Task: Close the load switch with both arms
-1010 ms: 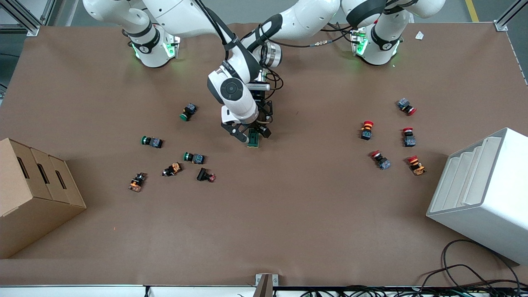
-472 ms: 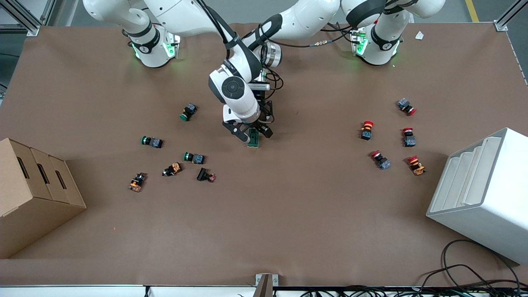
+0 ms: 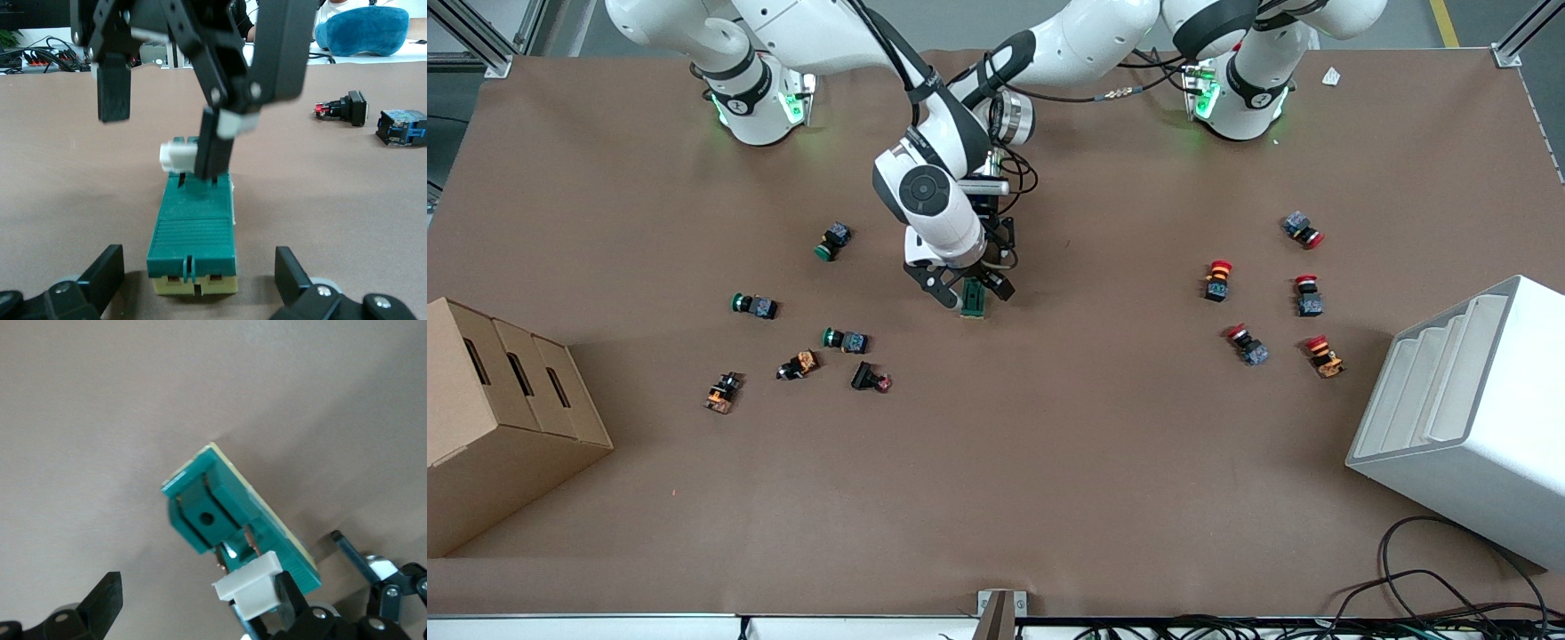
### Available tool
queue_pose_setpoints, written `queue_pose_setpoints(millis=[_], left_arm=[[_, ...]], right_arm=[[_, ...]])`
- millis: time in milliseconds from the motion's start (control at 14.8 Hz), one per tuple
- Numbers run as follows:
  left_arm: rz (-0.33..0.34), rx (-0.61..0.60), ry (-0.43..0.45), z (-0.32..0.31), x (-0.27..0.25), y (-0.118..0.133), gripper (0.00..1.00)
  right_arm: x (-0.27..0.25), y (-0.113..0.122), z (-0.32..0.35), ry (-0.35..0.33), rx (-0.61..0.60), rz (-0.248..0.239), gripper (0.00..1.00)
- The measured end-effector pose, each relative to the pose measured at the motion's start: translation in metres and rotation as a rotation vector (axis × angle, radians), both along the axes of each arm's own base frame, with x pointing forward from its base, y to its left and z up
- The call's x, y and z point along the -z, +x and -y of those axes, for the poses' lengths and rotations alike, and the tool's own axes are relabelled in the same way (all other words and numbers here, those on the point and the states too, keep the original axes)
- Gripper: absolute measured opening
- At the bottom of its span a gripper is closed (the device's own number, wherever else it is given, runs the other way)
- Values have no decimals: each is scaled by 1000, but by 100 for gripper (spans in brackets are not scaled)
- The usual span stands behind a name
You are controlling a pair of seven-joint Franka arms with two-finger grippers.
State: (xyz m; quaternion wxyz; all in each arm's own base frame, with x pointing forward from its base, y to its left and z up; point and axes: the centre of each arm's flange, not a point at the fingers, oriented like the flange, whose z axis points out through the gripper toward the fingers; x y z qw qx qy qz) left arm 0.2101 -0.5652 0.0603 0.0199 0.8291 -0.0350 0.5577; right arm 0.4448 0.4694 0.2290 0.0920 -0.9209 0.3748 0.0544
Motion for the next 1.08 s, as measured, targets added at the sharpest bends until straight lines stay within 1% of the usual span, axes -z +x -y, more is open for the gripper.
queue_pose_setpoints(millis=[135, 337, 741, 1078], left_arm=[[1, 0, 0, 0, 0, 0, 100], [1, 0, 0, 0, 0, 0, 100], [1, -1, 0, 0, 0, 0, 100], [1, -1, 1, 0, 0, 0, 100]], right_arm=[[-16, 19, 0, 34, 24, 45, 100], [-26, 35, 4, 52, 45, 66, 100], [-22, 38, 4, 53, 40, 75, 100], [-12, 42, 9, 42, 13, 79, 100]])
